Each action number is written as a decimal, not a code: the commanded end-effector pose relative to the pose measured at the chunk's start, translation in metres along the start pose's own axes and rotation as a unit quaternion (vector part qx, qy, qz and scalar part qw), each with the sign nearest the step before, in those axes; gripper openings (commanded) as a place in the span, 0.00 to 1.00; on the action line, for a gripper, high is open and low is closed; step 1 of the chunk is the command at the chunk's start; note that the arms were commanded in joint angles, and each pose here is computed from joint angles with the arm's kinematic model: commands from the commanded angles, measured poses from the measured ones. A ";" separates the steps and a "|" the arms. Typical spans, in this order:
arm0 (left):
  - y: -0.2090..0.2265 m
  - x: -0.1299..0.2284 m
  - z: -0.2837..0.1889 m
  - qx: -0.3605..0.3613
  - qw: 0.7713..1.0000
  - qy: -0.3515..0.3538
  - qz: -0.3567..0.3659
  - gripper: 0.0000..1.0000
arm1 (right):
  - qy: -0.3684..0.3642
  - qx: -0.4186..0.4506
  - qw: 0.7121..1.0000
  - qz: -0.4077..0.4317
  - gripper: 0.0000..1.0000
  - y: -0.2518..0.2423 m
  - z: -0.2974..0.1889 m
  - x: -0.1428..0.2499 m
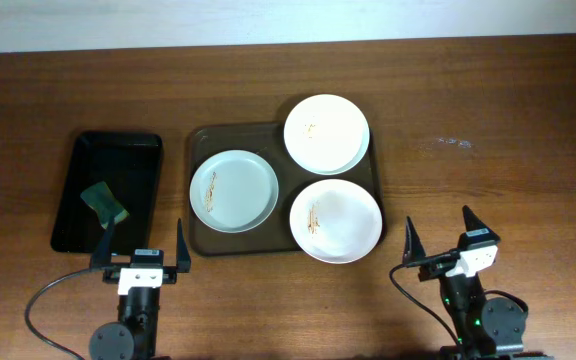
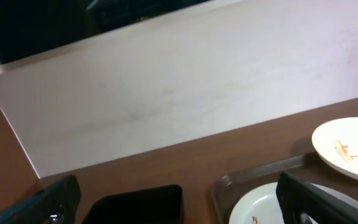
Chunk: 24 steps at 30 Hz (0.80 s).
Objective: Clean dirty plates on tray and stack at the side
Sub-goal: 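Grasp the green-yellow sponge in the black tray with the left gripper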
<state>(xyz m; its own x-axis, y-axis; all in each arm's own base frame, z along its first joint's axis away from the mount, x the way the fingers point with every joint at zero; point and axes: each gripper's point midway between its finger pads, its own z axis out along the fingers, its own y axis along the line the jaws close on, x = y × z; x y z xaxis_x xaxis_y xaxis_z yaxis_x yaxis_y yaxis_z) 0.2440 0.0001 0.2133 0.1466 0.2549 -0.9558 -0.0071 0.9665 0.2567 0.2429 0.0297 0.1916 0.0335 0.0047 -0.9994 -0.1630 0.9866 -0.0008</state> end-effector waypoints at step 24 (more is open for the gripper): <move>0.024 -0.103 0.111 0.123 0.939 0.317 -0.043 0.99 | 0.137 -0.037 0.989 0.027 0.98 0.008 0.045 -0.142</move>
<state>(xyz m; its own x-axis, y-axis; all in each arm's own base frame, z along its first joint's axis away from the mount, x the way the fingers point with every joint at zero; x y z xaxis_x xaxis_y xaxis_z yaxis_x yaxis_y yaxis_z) 0.3215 0.0001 0.3298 -0.4156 0.2134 -0.8842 0.1565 0.9744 0.1616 0.2697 0.0382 0.3161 -0.1966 -0.0003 -0.9805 -0.2038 0.9782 0.0406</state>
